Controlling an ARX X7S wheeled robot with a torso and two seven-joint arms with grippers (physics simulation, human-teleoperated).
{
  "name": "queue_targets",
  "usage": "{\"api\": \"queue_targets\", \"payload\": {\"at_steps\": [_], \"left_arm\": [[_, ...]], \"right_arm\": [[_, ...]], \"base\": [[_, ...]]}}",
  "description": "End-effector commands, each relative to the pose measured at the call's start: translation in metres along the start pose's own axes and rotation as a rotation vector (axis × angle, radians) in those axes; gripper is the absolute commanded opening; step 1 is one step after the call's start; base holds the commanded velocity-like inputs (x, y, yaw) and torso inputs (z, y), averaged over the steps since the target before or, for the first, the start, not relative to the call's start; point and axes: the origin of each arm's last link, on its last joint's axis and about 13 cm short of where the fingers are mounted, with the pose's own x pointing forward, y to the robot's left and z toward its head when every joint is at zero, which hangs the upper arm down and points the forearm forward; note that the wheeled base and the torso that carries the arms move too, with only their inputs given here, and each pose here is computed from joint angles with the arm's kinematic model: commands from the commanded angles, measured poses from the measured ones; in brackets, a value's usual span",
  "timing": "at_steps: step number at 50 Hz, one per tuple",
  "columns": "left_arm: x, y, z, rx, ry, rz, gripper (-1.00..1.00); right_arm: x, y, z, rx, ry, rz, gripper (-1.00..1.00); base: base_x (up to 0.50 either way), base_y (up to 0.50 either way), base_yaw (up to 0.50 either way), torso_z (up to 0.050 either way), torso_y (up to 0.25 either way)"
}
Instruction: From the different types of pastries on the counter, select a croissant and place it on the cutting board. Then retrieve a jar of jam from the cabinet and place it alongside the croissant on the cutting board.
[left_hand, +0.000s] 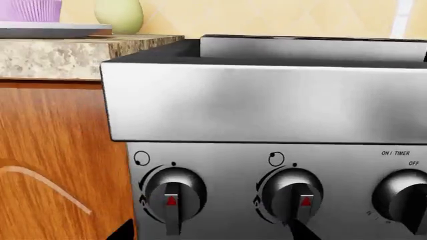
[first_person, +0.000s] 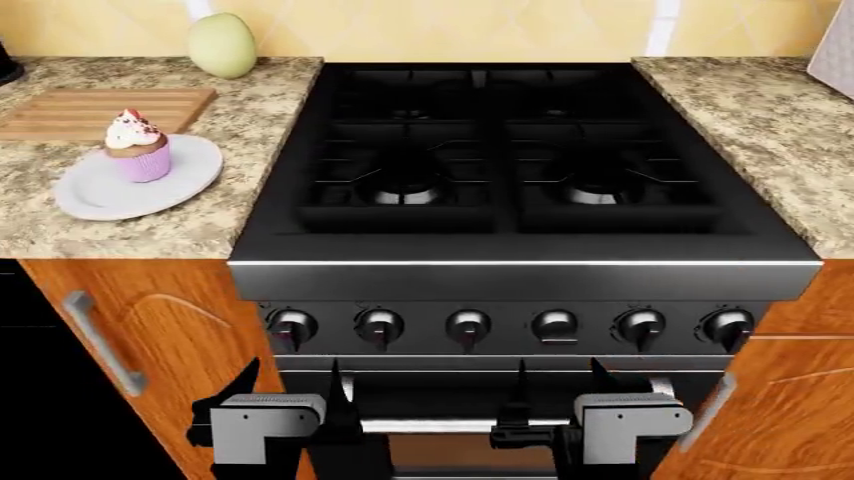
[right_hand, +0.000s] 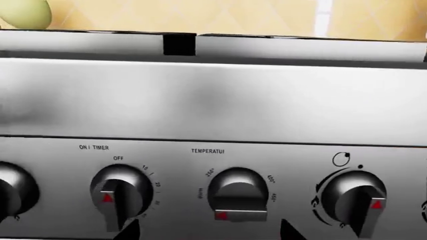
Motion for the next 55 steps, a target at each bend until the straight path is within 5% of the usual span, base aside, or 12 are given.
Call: {"api": "queue_targets", "payload": {"at_steps": [1,55], "left_arm": [[0.0002,0.0003,0.0001,0.0,-0.002,0.0,1.0],[-0.0003,0.0001,0.0001,-0.006,-0.005,-0.003,1.0]], "right_arm": [[-0.0005,-0.0001,-0.0004,-0.002,0.0,0.001,1.0],[-0.0006,0.0015,-0.0002,-0.025,-0.009,0.011,1.0]], "base": [[0.0,0.5,0.0,0.0,0.0],[0.0,0.5,0.0,0.0,0.0]]}}
